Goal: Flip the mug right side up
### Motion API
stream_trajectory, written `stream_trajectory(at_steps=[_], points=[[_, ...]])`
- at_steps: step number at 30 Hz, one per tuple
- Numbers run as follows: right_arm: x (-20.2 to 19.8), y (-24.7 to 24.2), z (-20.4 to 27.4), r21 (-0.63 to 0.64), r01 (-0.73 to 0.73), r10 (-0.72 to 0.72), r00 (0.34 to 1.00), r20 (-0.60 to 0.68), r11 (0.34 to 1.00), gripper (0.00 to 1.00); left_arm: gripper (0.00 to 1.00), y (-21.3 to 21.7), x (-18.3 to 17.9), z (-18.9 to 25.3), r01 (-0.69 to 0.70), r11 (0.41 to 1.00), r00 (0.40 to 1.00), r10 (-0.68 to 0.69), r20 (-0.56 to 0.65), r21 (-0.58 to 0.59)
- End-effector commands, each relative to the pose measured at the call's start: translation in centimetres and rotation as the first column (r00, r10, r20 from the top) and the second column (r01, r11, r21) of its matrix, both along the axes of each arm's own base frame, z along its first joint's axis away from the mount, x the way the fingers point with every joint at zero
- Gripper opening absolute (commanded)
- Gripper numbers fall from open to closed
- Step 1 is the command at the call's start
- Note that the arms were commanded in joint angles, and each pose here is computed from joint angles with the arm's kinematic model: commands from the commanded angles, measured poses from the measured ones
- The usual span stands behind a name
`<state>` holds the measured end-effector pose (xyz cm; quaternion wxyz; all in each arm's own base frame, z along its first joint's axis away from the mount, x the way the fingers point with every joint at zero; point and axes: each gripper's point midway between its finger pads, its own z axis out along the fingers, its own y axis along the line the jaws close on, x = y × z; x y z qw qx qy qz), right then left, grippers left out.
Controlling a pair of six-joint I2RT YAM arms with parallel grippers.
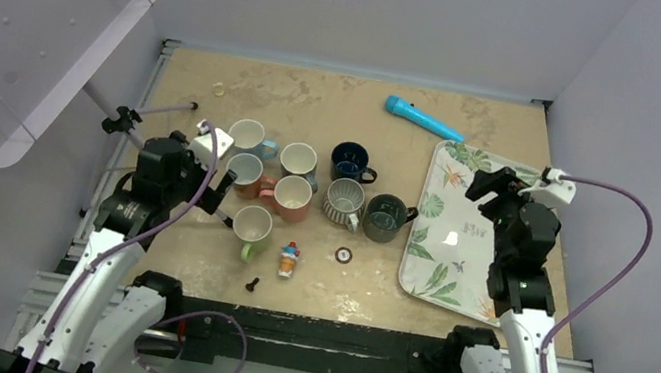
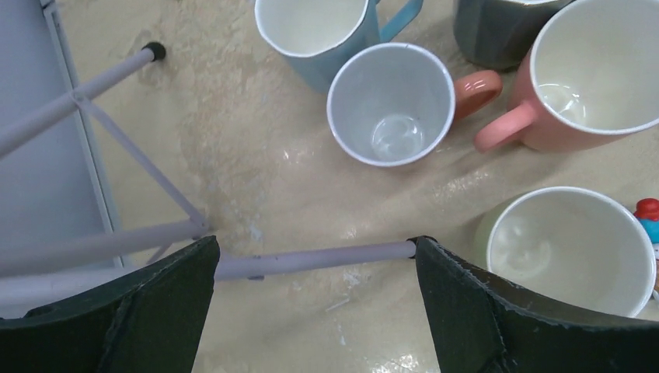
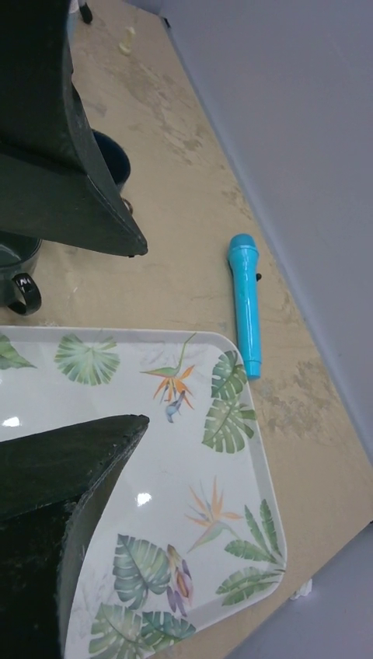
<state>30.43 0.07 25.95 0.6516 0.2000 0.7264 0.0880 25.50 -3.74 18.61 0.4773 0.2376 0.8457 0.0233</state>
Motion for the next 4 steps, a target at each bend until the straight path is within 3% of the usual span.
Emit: stream_trajectory(at_steps=[1, 4], points=[[-0.1, 0.4, 0.8, -0.010, -0.027, 0.027, 0.998, 0.062, 1.000, 0.79, 1.00, 0.6, -0.3, 2.0, -0.097, 0.988, 0.988, 0.110, 0.107, -0.116], [-0.4, 0.5, -0.4, -0.015, -0.034, 0.035, 0.998, 0.051, 0.999, 0.80, 1.00, 0.8, -1.1, 1.8, -0.109, 0.985, 0.983, 0.127, 0.131, -0.136]])
